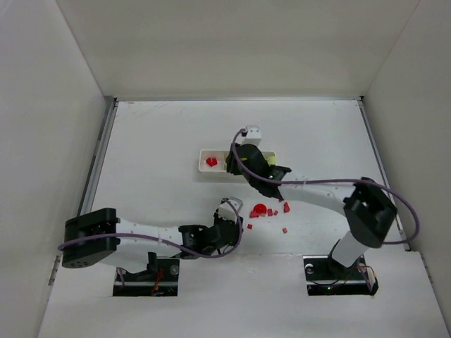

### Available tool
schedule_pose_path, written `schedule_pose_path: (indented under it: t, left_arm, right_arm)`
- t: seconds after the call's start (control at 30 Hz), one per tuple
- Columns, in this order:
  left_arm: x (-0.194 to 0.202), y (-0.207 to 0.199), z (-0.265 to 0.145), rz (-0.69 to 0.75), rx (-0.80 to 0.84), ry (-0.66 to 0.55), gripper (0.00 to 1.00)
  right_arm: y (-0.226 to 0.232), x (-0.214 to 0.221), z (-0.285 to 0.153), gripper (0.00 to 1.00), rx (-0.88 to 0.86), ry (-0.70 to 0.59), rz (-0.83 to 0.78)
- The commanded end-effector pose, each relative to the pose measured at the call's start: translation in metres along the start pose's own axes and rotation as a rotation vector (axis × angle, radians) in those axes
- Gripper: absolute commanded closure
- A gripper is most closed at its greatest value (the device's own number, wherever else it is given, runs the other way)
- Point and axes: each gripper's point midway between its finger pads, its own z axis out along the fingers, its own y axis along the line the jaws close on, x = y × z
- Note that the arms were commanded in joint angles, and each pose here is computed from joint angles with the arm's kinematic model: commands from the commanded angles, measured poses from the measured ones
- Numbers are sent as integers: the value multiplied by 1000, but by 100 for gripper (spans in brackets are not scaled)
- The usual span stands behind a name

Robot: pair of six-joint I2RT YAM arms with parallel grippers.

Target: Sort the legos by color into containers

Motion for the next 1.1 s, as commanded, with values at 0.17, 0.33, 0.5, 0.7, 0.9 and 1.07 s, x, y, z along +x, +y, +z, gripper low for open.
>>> schedule_pose_path:
  t: [0.17,0.33,0.5,0.7,0.9,1.07]
  left_arm:
    - [-18,-34,25,35,-42,-69,63]
    - [-14,-43,33,57,-59,-53,65]
    - [-6,-44,42,53,-104,-30,67]
    - [3,-39,48,62,-184,-1,70]
    - [12,-37,52,84,-242,3,71]
    - [17,-35,55,84,-258,14,75]
  right_arm:
    - [-89,-3,-82,67,161,-134,152]
    - [-132,33,-112,66,237,-95,206]
    - [-145,46,-126,66,230,-95,240]
    - [-150,49,-133,65,215,-100,250]
    - [-154,55,-137,63,206,-98,255]
    - [-159,61,-144,63,208,-88,272]
